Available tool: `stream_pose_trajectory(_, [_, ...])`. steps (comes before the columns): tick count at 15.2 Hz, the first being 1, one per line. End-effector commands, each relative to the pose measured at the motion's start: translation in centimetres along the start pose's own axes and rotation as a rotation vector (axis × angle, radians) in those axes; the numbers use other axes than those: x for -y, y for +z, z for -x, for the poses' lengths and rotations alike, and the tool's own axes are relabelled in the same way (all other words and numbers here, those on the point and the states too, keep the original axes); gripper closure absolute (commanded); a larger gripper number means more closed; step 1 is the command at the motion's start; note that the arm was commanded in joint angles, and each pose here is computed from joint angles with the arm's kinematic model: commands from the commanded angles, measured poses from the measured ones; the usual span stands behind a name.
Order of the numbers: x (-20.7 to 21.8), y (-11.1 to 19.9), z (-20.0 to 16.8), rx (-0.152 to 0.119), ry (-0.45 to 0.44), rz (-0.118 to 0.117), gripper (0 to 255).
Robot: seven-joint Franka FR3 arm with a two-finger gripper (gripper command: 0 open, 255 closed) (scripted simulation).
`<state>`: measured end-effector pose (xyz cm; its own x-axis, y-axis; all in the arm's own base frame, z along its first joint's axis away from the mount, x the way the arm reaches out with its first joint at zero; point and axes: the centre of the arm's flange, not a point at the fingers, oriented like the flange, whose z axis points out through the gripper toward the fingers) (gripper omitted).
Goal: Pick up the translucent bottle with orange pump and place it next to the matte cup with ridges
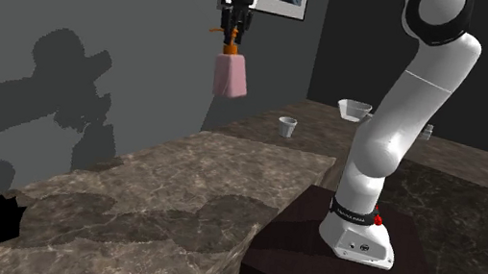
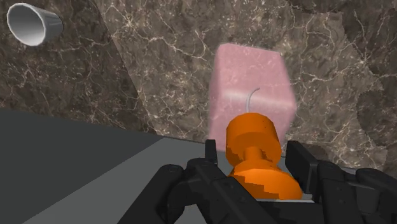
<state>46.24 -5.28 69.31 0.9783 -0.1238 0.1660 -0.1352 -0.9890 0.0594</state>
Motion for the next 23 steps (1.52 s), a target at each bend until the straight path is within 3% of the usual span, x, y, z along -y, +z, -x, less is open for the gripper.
stream_pose_trajectory(1, [-2.7, 0.0, 0.3, 0.000, -0.002, 0.000, 255])
stream_pose_trajectory(23, [-31.6, 1.3, 2.2, 0.000, -0.002, 0.000, 255])
